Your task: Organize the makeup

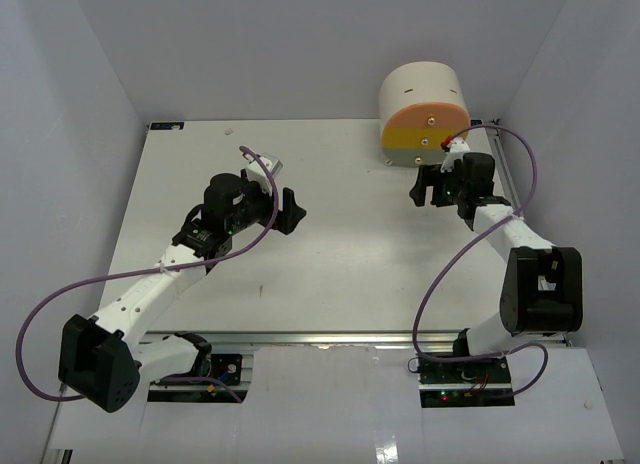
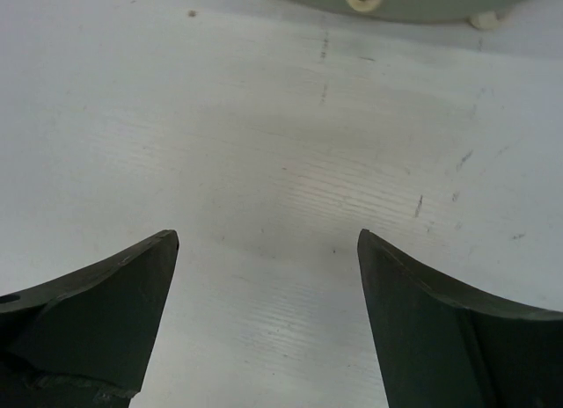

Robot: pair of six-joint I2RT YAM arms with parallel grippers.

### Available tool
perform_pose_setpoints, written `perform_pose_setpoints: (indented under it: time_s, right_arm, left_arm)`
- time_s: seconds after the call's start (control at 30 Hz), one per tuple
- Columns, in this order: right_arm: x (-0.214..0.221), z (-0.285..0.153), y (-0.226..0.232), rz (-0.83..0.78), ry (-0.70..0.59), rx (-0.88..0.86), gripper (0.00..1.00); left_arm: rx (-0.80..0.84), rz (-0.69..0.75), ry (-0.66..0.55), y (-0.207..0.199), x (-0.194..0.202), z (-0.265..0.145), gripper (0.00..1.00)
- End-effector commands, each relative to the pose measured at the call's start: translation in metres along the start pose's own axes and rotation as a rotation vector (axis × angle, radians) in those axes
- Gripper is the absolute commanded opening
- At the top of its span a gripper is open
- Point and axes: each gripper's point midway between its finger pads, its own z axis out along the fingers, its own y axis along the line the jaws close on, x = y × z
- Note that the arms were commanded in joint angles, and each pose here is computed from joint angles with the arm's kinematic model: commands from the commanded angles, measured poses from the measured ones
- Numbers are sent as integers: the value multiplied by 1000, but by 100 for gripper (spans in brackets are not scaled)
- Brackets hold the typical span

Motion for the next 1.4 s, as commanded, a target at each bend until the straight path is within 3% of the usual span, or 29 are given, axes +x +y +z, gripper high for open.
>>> perform_pose_setpoints:
  time_s: [0.0,0.13,0.3,0.37,0.7,0.97,1.37]
  right_arm:
    - [-27,13,-16,295,-186,83,83]
    - [-49,26,-17,330,-313,39,70]
    - [-38,66,-24,487,-263,-2,61]
    - [-38,80,-18,533,-254,-70,48]
    - [-56,95,-50,680,-357,-129,60]
    - [-53,116,-64,818,-348,-198,59]
    - [-68,132,-70,850,-368,-247,52]
  left_arm:
    - [-1,5,-38,0,-10,-6,98]
    - [-15,6,-31,4,-7,-5,98]
    - [-33,2,-18,9,-3,-2,98]
    - [-41,3,-9,11,-1,-1,98]
    - [-68,-6,16,23,6,5,98]
    - [-80,-13,27,29,9,7,98]
    - [-95,-22,36,35,11,8,98]
